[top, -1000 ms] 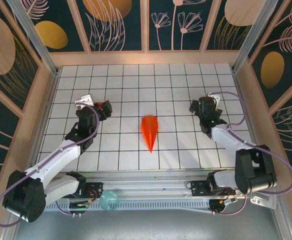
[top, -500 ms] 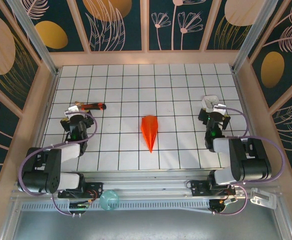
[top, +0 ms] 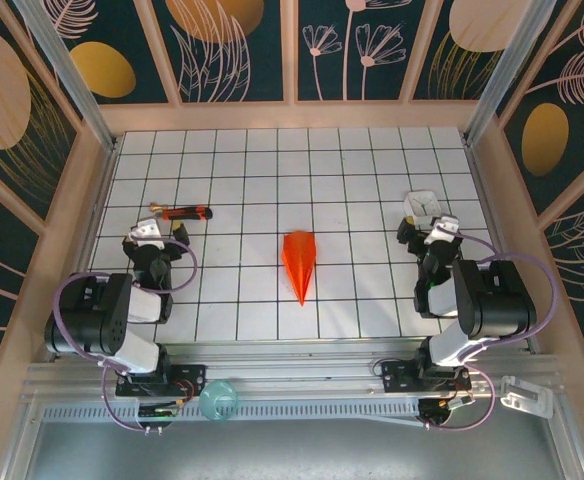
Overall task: Fold a paper plane with a square sheet of paper (pick it up from the middle)
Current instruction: Reset both arms
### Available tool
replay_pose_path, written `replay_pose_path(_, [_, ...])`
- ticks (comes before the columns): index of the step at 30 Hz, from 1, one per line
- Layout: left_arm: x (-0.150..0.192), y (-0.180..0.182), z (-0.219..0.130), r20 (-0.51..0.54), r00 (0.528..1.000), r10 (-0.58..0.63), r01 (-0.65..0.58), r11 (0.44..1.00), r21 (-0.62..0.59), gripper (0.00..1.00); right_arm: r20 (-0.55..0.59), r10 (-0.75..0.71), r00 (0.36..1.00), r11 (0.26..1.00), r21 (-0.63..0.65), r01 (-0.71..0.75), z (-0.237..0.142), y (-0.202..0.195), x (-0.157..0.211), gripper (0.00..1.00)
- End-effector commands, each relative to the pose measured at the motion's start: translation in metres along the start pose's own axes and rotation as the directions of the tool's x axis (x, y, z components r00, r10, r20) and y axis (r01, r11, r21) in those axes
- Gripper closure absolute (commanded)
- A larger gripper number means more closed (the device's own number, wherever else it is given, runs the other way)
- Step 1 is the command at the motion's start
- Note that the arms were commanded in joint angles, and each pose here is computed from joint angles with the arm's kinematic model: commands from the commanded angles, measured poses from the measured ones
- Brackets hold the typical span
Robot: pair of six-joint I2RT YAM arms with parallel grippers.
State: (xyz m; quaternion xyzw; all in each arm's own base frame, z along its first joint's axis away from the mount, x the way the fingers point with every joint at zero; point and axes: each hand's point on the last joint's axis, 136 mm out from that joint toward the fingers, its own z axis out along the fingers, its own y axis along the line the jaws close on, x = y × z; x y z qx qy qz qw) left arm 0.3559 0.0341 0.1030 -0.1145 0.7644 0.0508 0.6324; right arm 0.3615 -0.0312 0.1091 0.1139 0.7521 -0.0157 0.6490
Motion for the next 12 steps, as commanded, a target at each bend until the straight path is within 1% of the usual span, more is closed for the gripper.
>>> replay_pose_path(1, [-0.0374, -0.0093, 0.0082, 0.123, 0.992, -0.015, 0.01, 0.999, 0.038, 0.01, 0.085, -0.004, 0.996, 1.0, -0.005, 0.004, 0.0028, 0.0047, -0.0222, 0.01])
replay_pose_path(2, [-0.0355, -0.0097, 0.0091, 0.105, 0.994, -0.007, 0.003, 0.999, 0.038, 0.01, 0.087, -0.007, 0.996, 1.0, -0.003, 0.007, 0.0027, 0.0052, -0.0224, 0.01])
replay_pose_path(12, [-0.0391, -0.0056, 0.0012, 0.143, 0.99, -0.019, 0.015, 0.999, 0.028, 0.01, 0.083, -0.009, 0.997, 1.0, -0.004, 0.009, 0.003, 0.0058, -0.0214, 0.01])
